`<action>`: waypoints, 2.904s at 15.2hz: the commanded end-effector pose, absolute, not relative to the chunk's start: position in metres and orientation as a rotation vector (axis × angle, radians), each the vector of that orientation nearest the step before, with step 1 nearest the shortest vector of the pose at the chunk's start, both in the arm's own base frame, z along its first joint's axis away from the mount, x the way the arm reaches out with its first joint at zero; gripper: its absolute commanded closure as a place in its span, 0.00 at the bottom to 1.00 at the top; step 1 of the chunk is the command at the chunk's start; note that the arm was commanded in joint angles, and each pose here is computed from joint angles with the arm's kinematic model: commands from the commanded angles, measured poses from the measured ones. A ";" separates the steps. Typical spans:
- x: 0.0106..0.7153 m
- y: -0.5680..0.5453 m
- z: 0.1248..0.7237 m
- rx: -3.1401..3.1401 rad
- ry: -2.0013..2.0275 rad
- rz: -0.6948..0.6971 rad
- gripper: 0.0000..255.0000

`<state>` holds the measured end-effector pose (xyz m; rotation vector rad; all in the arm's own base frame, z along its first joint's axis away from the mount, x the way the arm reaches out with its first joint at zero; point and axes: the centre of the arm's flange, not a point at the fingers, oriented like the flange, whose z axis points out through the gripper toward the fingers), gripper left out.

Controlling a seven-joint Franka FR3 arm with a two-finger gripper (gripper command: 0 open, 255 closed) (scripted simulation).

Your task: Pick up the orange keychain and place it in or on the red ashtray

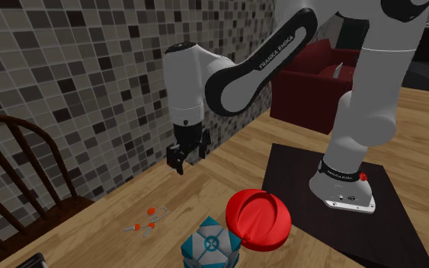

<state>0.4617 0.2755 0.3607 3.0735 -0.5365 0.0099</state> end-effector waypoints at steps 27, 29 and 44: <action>0.570 0.374 0.219 3.021 -0.867 0.016 0.00; 0.570 0.374 0.219 3.021 -0.867 0.016 1.00; 0.570 0.374 0.251 3.021 -0.867 0.016 1.00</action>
